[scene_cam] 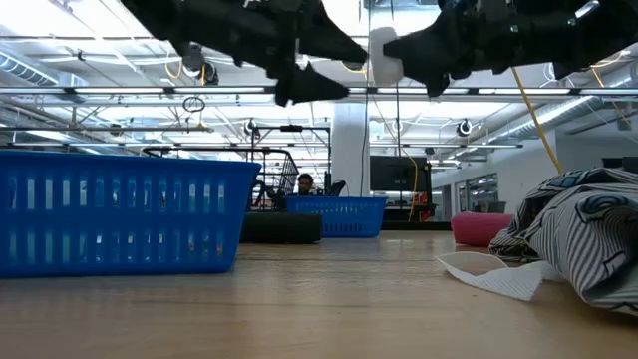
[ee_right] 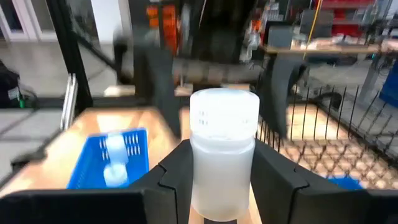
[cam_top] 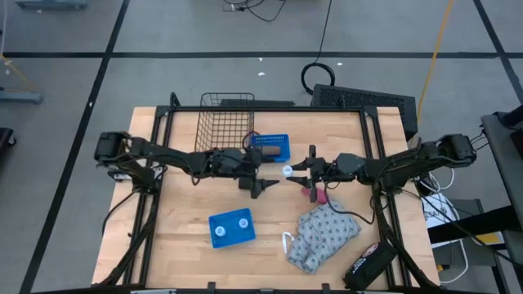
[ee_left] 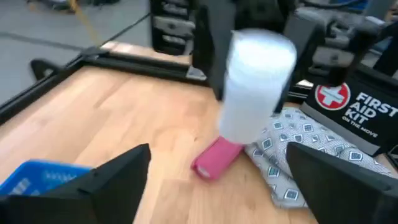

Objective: Pick & Place Medicine items
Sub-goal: Put the white medicine bottle into the bottom blue basket

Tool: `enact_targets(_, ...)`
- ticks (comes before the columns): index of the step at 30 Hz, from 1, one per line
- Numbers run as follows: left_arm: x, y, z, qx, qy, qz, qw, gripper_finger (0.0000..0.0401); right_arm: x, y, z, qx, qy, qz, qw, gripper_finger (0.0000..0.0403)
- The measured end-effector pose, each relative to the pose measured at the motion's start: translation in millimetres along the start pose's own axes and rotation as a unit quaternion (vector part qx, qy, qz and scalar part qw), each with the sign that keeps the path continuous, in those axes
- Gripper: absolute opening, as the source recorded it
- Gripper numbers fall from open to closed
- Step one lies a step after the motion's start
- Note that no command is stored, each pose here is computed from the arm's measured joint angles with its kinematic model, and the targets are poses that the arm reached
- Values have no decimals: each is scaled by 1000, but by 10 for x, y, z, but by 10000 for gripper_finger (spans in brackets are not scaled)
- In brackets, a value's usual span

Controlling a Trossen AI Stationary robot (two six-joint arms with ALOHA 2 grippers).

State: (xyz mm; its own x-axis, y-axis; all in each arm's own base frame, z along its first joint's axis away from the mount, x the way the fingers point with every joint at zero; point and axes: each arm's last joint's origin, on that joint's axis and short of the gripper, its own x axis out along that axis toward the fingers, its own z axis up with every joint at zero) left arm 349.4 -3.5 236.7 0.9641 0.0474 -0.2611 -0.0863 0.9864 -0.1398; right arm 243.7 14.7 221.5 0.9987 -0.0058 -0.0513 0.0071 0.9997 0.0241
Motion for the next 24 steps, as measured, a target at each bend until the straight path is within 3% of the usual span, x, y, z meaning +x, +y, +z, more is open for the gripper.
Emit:
enact_targets(7,-136,35,472,-24,92,33,995,386,17,-50,-105,-6,44,-10,999,116)
enact_targets(12,43,-29,793,34,142,28,989,366,17,-59,-96,-5,41,-12,999,116)
enact_targets(17,302,-80,848,104,192,17,976,355,18,-50,-93,-4,40,3,999,116)
enact_targets(24,489,-74,755,125,218,10,968,357,16,-40,-115,-1,51,15,999,116)
